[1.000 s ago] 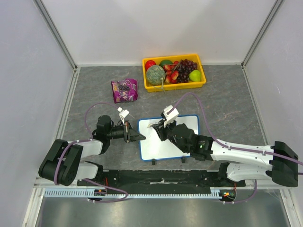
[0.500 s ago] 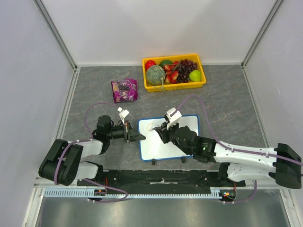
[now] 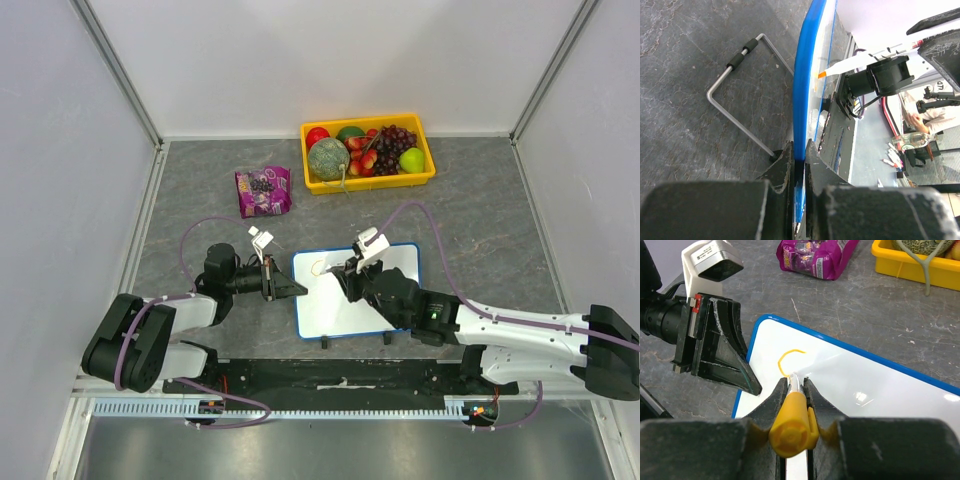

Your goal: Write a sentence on the whiteboard

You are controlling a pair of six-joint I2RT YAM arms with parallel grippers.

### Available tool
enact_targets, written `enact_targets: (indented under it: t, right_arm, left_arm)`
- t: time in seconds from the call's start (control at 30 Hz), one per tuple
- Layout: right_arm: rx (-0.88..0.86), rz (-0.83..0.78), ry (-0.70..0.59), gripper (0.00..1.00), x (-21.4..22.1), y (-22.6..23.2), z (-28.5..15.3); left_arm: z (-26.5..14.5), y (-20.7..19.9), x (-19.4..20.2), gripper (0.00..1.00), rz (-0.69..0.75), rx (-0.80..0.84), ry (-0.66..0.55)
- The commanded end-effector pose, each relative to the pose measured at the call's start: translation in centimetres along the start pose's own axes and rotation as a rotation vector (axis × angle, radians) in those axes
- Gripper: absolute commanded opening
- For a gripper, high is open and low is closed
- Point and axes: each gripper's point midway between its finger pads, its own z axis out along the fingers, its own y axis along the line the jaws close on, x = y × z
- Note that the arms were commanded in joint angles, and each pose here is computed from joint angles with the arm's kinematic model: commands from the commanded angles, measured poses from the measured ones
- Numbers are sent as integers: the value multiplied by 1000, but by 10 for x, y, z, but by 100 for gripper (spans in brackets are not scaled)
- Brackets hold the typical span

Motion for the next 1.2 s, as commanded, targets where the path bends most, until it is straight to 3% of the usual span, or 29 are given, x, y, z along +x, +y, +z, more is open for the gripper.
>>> enact_targets:
  t: [0.0,1.17]
  right_arm:
    - [135,-39,-6,0,2,-28,-2]
    - [51,-53,71,0,27,-20,-7]
  left_arm:
    - [2,10,-4,2,21,-44,-15]
    - [3,11,-4,2,20,-44,-14]
